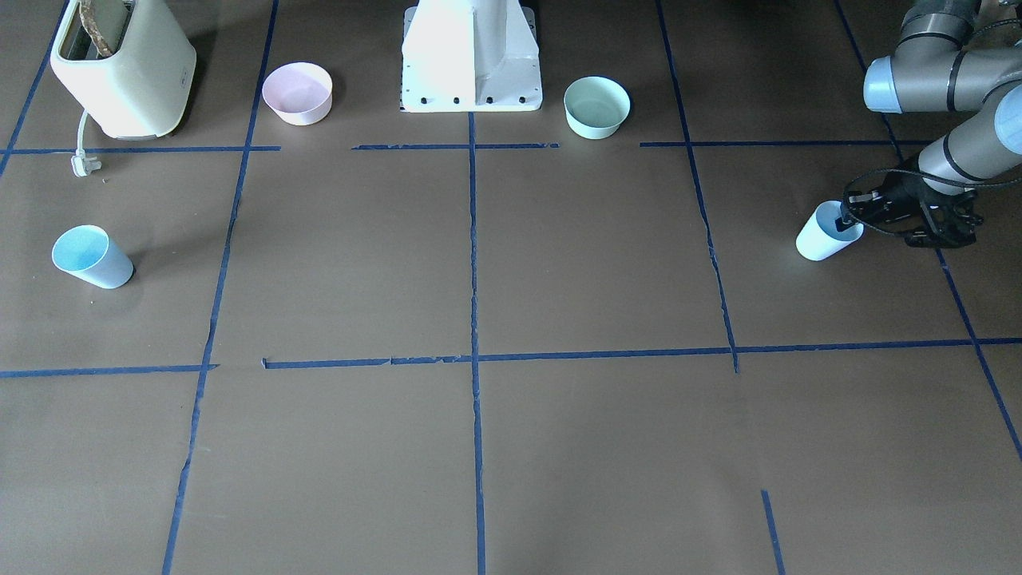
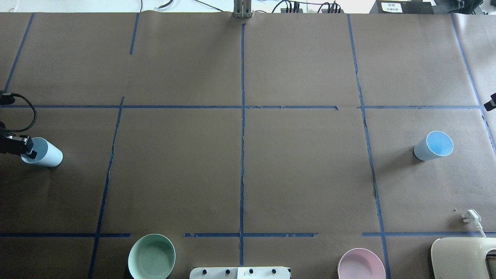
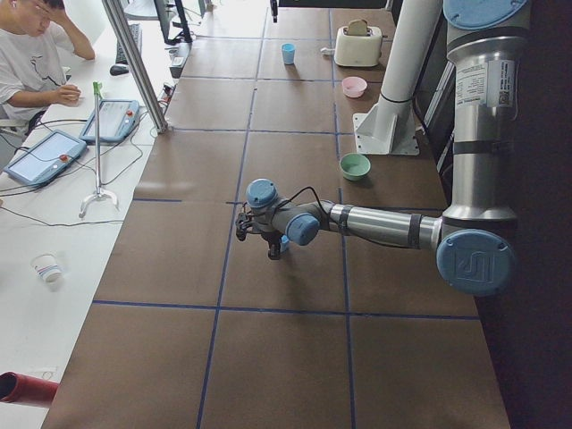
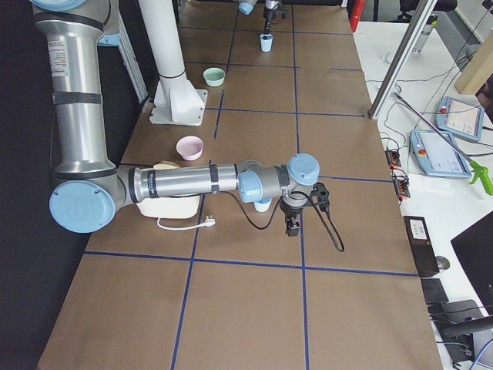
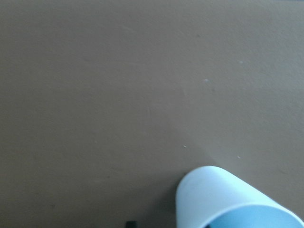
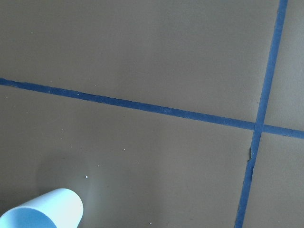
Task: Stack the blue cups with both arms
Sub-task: 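Carry the light blue cup with the left gripper to the table center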
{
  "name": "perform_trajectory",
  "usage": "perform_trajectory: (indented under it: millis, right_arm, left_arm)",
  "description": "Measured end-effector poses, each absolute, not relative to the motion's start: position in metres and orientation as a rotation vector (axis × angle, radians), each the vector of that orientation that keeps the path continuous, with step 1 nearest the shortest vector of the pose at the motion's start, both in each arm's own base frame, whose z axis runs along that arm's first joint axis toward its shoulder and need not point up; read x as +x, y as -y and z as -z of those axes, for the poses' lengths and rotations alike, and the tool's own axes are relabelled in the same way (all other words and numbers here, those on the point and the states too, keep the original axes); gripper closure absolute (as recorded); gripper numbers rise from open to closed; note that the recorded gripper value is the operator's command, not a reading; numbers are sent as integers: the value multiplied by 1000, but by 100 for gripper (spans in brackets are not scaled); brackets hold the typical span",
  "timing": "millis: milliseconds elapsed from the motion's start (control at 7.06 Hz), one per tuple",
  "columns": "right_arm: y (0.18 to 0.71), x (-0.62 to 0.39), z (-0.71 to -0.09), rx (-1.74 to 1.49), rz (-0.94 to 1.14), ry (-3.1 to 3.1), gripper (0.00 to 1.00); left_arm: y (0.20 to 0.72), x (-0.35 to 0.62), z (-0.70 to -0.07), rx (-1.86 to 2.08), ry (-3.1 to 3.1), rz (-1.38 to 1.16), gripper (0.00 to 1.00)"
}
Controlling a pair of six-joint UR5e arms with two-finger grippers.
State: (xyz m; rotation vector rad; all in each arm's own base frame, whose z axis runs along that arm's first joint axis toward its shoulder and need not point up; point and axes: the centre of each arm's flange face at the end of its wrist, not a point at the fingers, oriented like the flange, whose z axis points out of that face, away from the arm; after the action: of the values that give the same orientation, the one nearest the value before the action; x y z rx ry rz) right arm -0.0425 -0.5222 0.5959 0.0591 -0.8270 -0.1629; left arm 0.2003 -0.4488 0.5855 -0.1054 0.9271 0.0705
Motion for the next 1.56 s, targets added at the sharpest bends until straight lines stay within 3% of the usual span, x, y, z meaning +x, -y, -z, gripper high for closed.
perform_trajectory:
  millis: [142,425,708,991,1558]
  right_arm:
    - [522,-43,-596,58,163,827,0]
    - [523,-43,-596,58,162,827,0]
    - [524,-43,-592,66,164,827,0]
    - [526,-43,-589,72,167,828,0]
    - [531,-44,-583,113,175,831,0]
  left_arm:
    - [456,209,-563,-98,-981,-83,100]
    - [506,257,-446,-69,-1115,-69,100]
    - [520,372,-313,-58,-1147,-44,100]
    - [521,486,-224,4,-1080,-15,100]
    - [491,573,-190,22,-1019,24,92]
